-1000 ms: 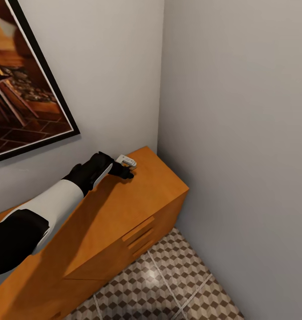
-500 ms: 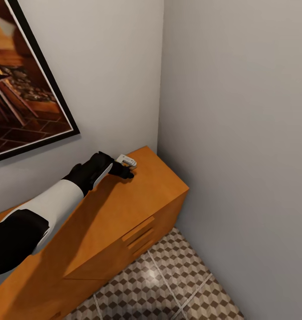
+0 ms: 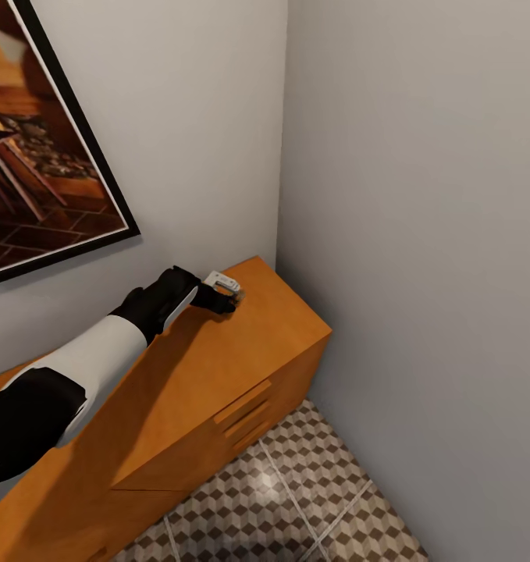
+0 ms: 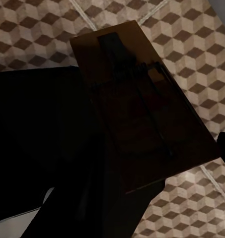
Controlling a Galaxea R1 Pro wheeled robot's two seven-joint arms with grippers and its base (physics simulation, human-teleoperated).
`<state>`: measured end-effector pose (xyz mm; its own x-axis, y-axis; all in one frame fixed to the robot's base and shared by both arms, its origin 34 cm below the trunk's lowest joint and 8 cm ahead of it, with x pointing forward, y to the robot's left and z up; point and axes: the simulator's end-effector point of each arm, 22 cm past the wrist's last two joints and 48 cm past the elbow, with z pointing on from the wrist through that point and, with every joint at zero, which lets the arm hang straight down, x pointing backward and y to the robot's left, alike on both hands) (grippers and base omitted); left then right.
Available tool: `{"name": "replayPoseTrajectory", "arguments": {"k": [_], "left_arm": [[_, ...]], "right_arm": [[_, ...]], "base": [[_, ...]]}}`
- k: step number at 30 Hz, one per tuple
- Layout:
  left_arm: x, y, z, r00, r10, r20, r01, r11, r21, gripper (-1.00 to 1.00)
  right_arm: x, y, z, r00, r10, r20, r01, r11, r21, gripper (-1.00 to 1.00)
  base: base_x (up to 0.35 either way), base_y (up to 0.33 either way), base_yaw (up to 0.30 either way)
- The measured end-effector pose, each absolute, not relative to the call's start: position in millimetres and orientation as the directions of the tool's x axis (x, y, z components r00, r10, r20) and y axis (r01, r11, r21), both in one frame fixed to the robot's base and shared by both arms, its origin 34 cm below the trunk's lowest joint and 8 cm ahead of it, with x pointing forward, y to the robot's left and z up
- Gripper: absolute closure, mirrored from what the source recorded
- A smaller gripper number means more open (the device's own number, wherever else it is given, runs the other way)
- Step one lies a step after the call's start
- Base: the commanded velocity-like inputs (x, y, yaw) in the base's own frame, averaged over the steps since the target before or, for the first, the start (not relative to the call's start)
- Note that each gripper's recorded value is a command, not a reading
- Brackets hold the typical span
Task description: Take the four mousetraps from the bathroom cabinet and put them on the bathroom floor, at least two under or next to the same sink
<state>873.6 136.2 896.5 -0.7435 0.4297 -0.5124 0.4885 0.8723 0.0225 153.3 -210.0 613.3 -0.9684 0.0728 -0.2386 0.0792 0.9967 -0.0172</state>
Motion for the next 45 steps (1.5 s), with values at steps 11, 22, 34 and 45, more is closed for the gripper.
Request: {"name": "replayPoseTrajectory", "arguments": {"k": [11, 22, 34, 45], "left_arm": [[875.5, 138.6, 897.6, -0.736, 0.441, -0.513, 0.492, 0.869, 0.041, 1.0], [875.5, 138.5, 897.6, -0.736, 0.442, -0.513, 0.493, 0.869, 0.043, 1.0], [894.8, 89.7, 961.0, -0.614, 0.457, -0.644, 0.567, 0.823, 0.043, 1.0], [897.3, 96.4, 963.4, -0.611, 0.457, -0.647, 0.562, 0.825, 0.052, 1.0]], "right_arm": [[153.1, -210.2, 613.3, -0.968, 0.073, -0.239, 0.079, 0.997, -0.018, 1.0], [153.7, -209.5, 613.3, -0.968, 0.073, -0.239, 0.079, 0.997, -0.017, 1.0], [153.6, -209.7, 613.2, -0.968, 0.074, -0.239, 0.08, 0.997, -0.017, 1.0], [154.1, -211.1, 613.1, -0.968, 0.074, -0.239, 0.081, 0.997, -0.019, 1.0]], "base": [[0.0, 0.0, 0.0], [0.0, 0.0, 0.0], [0.0, 0.0, 0.0], [0.0, 0.0, 0.0]]}}
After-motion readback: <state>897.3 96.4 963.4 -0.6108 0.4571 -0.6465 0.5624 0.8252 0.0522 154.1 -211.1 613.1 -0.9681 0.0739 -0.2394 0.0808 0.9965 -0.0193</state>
